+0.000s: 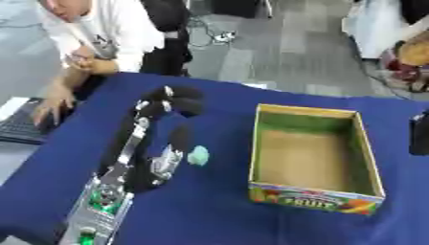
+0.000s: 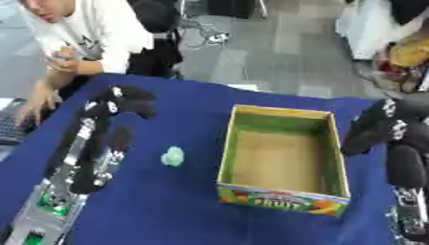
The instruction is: Pick up objects on the table and place them in the box.
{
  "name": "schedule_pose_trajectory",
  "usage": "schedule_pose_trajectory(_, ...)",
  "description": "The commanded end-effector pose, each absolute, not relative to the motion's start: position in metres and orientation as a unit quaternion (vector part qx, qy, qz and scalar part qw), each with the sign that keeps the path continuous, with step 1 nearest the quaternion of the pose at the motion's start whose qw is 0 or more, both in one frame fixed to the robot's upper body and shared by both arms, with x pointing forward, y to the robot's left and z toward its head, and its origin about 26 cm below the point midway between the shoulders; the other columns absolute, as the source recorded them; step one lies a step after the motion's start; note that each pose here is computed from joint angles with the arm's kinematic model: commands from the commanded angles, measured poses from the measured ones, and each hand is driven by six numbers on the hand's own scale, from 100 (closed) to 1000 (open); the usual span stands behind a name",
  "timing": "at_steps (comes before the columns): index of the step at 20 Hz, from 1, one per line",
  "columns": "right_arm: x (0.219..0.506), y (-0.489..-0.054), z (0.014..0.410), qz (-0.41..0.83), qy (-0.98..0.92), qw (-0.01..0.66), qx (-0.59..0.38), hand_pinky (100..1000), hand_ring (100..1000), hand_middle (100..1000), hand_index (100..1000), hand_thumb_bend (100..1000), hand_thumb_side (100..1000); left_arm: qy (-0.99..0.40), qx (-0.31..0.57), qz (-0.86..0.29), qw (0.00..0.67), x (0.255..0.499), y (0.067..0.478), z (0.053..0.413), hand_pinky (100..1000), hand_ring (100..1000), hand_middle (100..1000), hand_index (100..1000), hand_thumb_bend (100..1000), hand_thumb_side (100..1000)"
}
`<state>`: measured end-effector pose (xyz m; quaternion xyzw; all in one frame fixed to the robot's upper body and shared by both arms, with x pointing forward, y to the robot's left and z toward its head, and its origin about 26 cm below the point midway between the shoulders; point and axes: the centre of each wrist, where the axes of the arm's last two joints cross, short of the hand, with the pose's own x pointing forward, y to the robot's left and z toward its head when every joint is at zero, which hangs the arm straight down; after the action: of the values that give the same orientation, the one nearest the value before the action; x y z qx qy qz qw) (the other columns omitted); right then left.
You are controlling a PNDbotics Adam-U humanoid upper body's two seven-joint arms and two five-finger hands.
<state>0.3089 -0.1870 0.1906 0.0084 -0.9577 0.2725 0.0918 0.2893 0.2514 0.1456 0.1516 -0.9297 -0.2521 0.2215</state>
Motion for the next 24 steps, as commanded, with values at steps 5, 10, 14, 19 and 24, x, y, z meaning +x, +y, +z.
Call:
schedule_pose_trajectory(5, 0.308, -0.188, 0.197, 0.277, -0.957, 0.083, 0.004, 104, 256, 380, 473, 100, 910, -0.929, 0.161, -0.256, 0.211, 0.289, 0.255, 0.152, 531, 558, 715, 731, 288, 849)
schedule_pose_trajectory(10, 0.308, -0.189, 0.196, 0.278, -0.957, 0.084, 0.004, 105, 256, 379, 473, 100, 911, -0.928, 0.165, -0.259, 0.212, 0.289, 0.256, 0.153, 539, 562, 719, 737, 299, 860)
schedule_pose_trajectory(14, 0.308, -0.189, 0.196, 0.278, -0.957, 0.084, 0.004, 106, 257, 380, 473, 100, 910, -0.901, 0.213, -0.300, 0.231, 0.296, 0.263, 0.159, 536, 564, 724, 773, 288, 882)
schedule_pose_trajectory(19, 0.308, -0.189, 0.195, 0.281, -0.956, 0.086, 0.003, 106, 257, 380, 472, 100, 911, -0.832, 0.289, -0.386, 0.272, 0.309, 0.273, 0.174, 469, 566, 745, 827, 307, 912)
schedule_pose_trajectory(24, 0.309, -0.188, 0.194, 0.285, -0.955, 0.088, 0.005, 105, 256, 379, 472, 100, 913, -0.741, 0.355, -0.483, 0.303, 0.323, 0.282, 0.186, 472, 585, 778, 851, 297, 934)
